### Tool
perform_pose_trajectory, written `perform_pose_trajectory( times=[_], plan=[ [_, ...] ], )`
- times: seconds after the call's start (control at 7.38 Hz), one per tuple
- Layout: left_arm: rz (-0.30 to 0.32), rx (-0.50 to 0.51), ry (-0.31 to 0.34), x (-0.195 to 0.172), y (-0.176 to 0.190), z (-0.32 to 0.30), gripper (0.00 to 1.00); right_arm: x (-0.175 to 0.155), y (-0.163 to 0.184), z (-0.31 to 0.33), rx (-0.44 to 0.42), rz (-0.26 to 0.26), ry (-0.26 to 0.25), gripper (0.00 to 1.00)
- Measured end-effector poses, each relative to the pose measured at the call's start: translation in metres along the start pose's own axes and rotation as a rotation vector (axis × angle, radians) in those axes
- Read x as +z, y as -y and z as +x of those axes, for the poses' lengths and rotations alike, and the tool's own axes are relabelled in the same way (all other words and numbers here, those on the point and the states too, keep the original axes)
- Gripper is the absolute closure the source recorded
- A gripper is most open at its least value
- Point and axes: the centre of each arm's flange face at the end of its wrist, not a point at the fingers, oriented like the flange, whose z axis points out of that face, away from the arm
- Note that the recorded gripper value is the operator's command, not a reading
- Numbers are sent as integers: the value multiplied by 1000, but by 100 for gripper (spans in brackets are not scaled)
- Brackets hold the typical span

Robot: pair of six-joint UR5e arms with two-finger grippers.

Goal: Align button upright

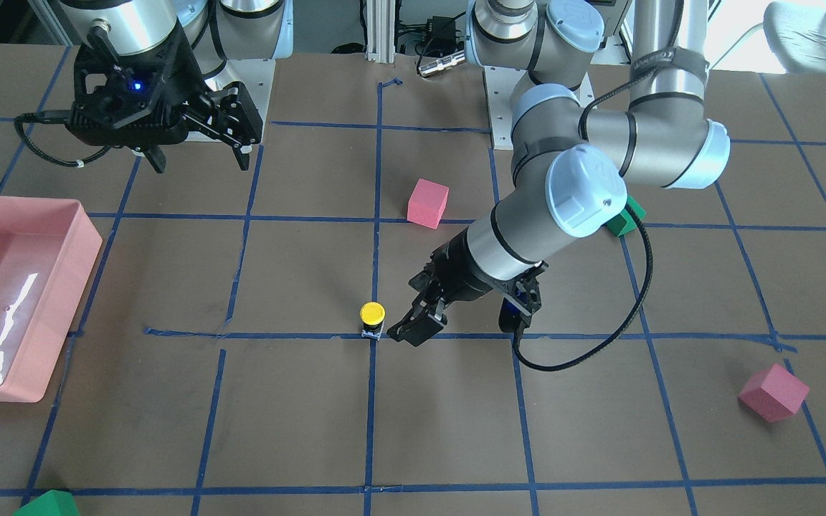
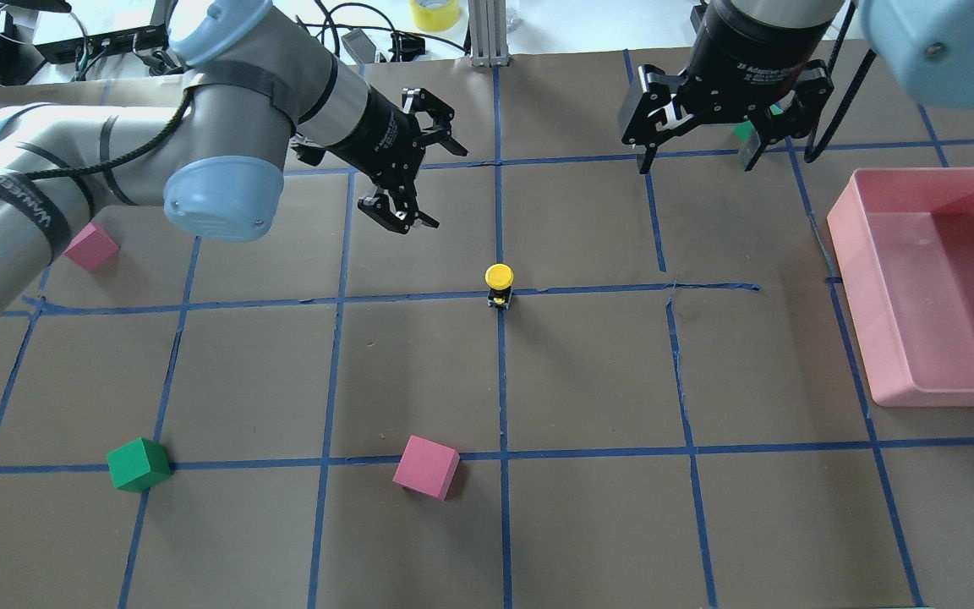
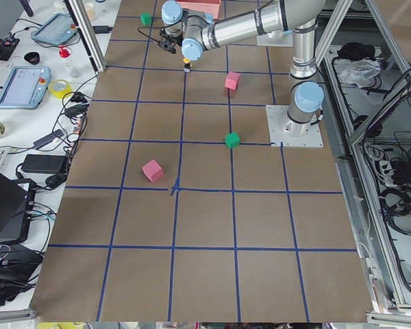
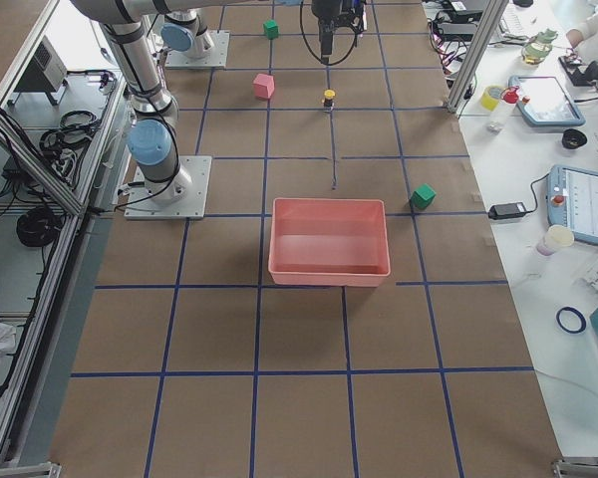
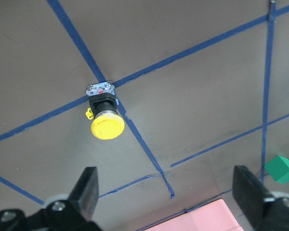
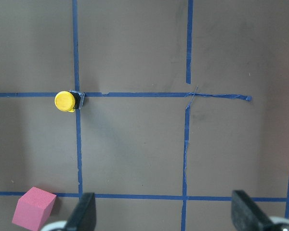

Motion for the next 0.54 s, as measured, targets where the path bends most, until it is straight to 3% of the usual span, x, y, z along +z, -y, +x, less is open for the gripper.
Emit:
perform_pose_trajectory(
  times=[0.27, 0.54],
  plan=[
    [131, 166, 67, -69, -27, -17, 0, -3, 1, 0, 31, 15, -4, 0],
    [280, 410, 201, -139, -43, -29, 0, -3, 1, -1, 72, 14, -1, 0]
  ],
)
